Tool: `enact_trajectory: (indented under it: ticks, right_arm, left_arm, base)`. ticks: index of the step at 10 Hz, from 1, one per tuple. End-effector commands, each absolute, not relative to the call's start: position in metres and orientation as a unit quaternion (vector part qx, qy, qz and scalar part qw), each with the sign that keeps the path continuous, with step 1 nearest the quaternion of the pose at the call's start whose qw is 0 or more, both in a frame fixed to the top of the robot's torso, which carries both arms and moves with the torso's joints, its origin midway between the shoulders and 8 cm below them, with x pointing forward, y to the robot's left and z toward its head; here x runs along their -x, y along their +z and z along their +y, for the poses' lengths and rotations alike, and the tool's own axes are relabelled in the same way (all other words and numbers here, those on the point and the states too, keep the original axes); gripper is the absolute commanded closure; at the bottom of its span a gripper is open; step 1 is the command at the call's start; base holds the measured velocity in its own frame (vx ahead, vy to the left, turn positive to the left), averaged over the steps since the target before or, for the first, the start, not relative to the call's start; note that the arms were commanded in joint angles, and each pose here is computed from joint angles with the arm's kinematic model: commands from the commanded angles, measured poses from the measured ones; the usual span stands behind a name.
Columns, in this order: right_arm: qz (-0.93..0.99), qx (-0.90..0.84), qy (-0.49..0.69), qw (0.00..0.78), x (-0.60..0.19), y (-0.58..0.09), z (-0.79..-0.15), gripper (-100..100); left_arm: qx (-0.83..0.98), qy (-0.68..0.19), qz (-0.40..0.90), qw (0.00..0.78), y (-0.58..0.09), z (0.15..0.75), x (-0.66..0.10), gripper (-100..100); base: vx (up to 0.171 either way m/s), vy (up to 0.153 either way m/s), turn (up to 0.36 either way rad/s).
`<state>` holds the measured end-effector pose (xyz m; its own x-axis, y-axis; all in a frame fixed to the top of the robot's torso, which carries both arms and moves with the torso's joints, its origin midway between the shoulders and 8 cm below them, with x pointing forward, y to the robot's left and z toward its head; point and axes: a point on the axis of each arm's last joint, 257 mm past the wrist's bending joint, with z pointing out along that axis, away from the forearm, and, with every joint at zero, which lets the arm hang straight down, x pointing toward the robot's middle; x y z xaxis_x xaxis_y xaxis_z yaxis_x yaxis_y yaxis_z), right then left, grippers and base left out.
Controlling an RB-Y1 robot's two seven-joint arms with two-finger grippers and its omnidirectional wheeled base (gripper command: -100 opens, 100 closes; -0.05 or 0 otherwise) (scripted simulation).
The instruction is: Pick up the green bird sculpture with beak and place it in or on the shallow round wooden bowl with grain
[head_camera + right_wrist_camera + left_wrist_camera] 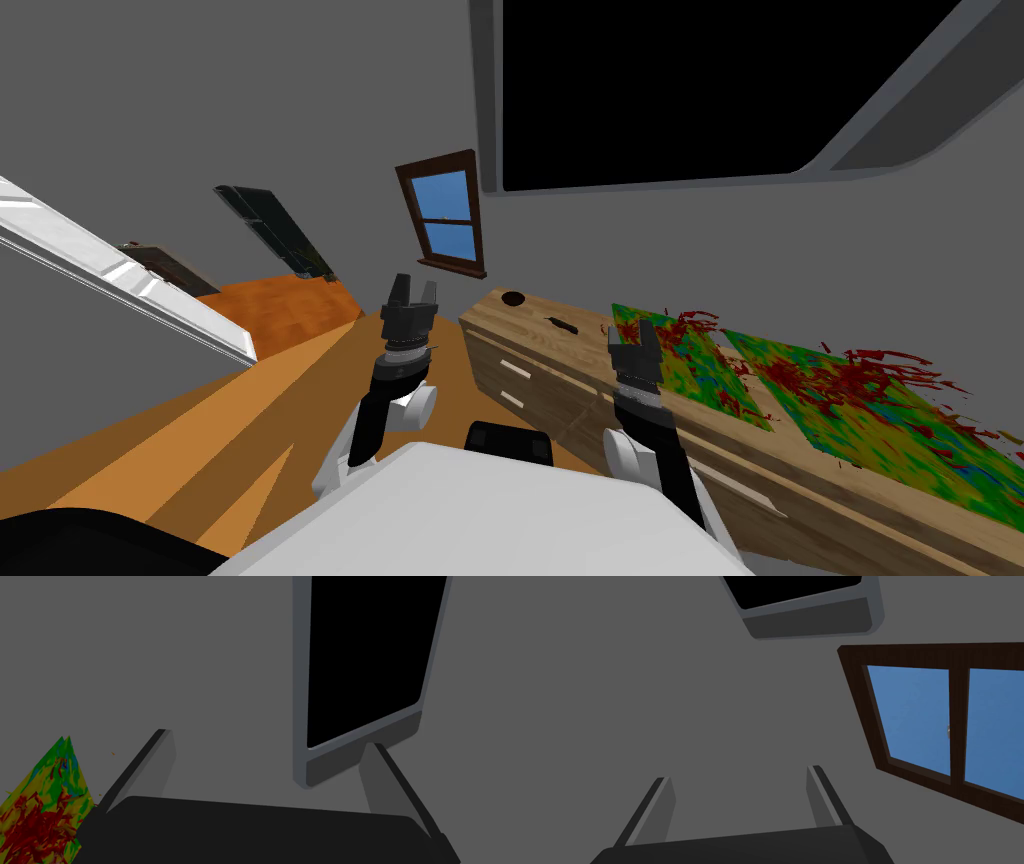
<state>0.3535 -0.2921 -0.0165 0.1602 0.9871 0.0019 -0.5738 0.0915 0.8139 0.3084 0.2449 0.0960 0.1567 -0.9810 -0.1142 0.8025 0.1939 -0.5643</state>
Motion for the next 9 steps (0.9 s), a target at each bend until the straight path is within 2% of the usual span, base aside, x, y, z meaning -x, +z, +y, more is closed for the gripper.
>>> enact_trajectory:
  ticks: [1, 9]
  right_arm:
    - [0.309, -0.340, 0.573, 0.679, -0.355, -0.018, -0.290, -100]
    - [0.432, -0.247, 0.511, 0.701, -0.373, -0.044, -0.286, -100]
  left_arm:
    - [0.191, -0.606, 0.234, 0.736, 0.096, 0.245, -0.308, 0]
    - [0.191, -0.606, 0.234, 0.736, 0.096, 0.245, -0.308, 0]
  base:
    - [-0.028, 0.014, 0.019]
    - [-0.043, 0.035, 0.060]
